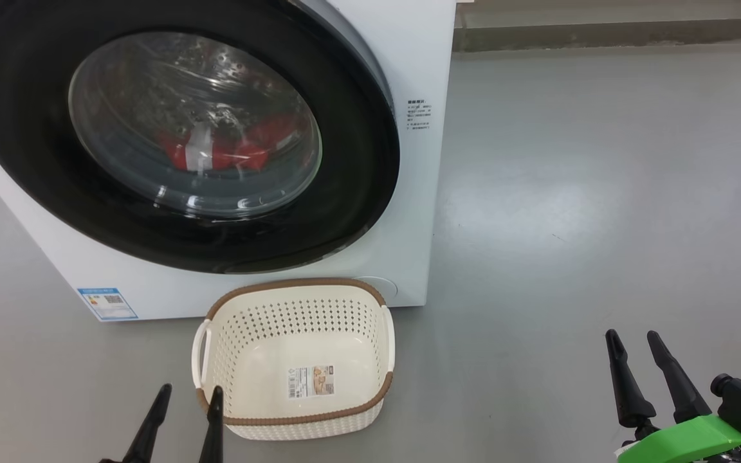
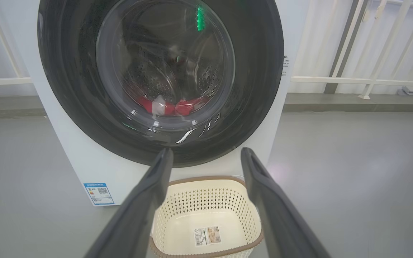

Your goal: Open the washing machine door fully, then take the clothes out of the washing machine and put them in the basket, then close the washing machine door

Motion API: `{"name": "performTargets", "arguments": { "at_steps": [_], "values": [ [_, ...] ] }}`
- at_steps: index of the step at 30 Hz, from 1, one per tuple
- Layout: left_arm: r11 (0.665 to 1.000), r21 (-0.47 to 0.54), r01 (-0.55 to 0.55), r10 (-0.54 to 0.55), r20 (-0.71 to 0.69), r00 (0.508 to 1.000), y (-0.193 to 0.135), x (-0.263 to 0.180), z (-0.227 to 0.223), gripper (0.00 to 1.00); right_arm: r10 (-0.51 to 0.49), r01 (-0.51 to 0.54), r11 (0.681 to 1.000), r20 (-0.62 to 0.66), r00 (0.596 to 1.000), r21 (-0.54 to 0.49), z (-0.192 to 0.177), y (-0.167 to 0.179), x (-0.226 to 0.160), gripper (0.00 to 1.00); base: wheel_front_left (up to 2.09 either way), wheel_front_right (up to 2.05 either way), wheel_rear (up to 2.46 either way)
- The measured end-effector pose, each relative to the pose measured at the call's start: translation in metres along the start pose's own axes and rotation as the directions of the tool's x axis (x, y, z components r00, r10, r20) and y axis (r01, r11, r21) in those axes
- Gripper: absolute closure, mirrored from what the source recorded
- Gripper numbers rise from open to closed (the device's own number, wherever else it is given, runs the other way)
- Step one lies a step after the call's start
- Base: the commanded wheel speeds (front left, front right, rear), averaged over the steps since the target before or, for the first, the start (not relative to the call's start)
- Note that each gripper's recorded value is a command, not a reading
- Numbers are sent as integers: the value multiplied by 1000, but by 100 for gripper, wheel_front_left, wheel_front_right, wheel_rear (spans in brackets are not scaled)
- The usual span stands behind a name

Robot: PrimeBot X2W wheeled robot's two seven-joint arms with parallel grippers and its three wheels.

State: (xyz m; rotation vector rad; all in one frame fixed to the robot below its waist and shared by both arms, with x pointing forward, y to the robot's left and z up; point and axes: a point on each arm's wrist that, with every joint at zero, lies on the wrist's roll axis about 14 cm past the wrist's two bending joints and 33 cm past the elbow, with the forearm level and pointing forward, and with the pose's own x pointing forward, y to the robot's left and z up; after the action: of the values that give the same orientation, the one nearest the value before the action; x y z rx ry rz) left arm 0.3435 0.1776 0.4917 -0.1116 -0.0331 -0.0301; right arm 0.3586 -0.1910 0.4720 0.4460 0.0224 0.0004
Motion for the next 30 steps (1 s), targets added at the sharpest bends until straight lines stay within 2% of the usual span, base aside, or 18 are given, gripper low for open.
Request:
{"name": "performTargets", "arguments": {
  "at_steps": [8,9,10,11,12,16,21,30],
  "values": [
    [1000,-6,-8,8,-11,1000,2,-5,-4,0,13,-13,1000,9,1000,2,3,4,1,0,0,0,0],
    [1000,-6,-7,7,-12,1000,2,-5,-4,0,18,-18,1000,10,1000,3,3,6,1,4,0,0,0],
    [1000,-7,-7,7,-13,1000,2,-6,-4,0,22,-23,1000,12,1000,10,3,8,2,58,0,0,0],
    [1000,-7,-8,8,-14,1000,1,-6,-4,0,27,-27,999,11,1000,21,3,10,2,89,0,0,0],
    [1000,-8,-9,9,-15,1000,2,-6,-5,0,36,-36,999,8,999,33,2,13,3,100,0,0,0],
    [1000,-13,-17,17,-23,1000,2,-6,-7,0,51,-53,992,20,998,118,3,24,10,100,0,0,0],
    [1000,-14,-20,20,-38,999,3,-4,-12,0,116,-133,970,90,989,203,25,53,42,100,0,0,0],
    [999,-16,-33,32,-44,999,7,6,-13,0,248,-289,928,188,950,236,63,108,101,100,0,0,0]
  ]
}}
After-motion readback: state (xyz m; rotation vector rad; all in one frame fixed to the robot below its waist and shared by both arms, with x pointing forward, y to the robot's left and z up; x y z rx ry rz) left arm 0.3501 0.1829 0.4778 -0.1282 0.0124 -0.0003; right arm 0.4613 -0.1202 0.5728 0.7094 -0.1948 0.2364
